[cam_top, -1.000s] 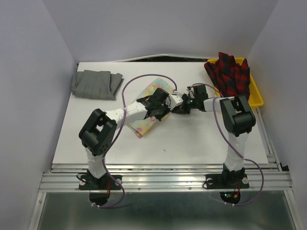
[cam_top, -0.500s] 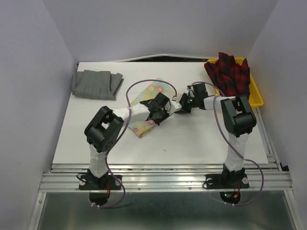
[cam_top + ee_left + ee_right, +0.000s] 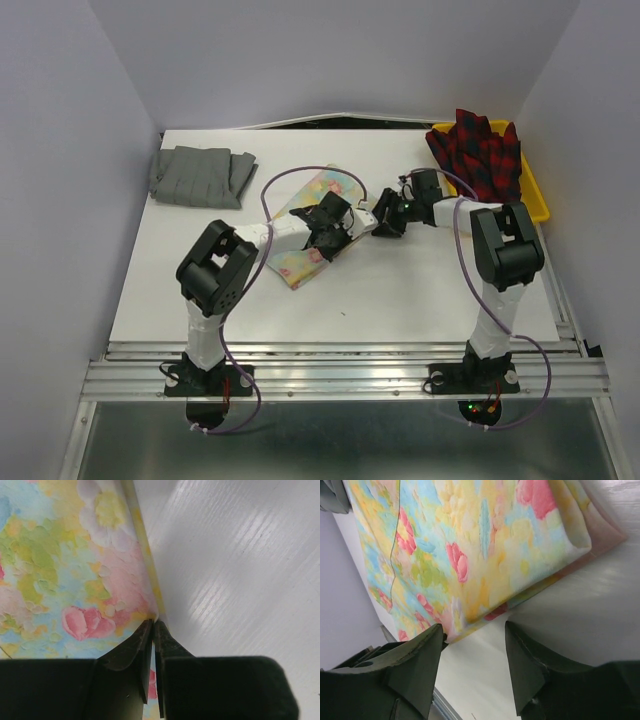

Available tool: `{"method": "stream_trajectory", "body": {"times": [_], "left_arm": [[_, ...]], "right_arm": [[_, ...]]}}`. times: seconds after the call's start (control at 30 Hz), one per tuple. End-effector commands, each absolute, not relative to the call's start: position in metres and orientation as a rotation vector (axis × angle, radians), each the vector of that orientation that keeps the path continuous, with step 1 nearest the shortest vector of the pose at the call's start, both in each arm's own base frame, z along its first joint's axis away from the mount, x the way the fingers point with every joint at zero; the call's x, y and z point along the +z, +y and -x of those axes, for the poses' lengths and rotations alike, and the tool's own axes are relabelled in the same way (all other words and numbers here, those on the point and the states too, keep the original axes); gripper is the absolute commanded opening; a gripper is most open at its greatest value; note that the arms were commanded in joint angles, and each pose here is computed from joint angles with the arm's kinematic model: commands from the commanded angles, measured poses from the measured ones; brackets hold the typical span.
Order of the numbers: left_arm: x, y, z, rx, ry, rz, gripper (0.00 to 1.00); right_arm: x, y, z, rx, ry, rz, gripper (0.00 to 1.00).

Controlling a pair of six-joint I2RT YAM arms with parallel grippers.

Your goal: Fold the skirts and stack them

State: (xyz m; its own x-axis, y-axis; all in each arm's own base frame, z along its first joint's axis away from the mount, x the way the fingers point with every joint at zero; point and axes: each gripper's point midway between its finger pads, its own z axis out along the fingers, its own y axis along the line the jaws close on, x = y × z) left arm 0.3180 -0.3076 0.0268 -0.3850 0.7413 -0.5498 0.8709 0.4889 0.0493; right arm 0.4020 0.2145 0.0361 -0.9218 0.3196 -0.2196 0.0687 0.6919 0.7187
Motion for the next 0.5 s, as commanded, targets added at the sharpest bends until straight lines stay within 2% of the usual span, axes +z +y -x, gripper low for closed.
{"method": "stream_trajectory", "body": {"times": [0.0,0.07,0.13,0.17,0.23,0.33,0.47], "left_arm": [[0.036,-0.319,-0.320,-0.403,2.212,-1.317,0.18],[0.036,-0.320,-0.319,-0.416,2.212,-1.315,0.18],[0.037,-0.322,-0.317,-0.439,2.217,-1.311,0.22],[0.039,-0.324,-0.316,-0.452,2.217,-1.306,0.25],[0.052,-0.328,-0.311,-0.505,2.206,-1.290,0.34],[0.091,-0.332,-0.304,-0.571,2.133,-1.264,0.40],[0.142,-0.304,-0.318,-0.563,2.080,-1.133,0.41]], "right_arm": [[-0.015,0.201,-0.389,0.962,2.683,-0.434,0.58],[-0.021,0.200,-0.395,0.939,2.678,-0.440,0.52],[-0.027,0.197,-0.403,0.900,2.668,-0.425,0.41],[-0.028,0.195,-0.407,0.872,2.661,-0.413,0.28],[-0.028,0.186,-0.426,0.767,2.626,-0.342,0.11],[-0.033,0.178,-0.445,0.665,2.619,-0.202,0.01],[-0.027,0.177,-0.477,0.592,2.597,-0.018,0.01]]}}
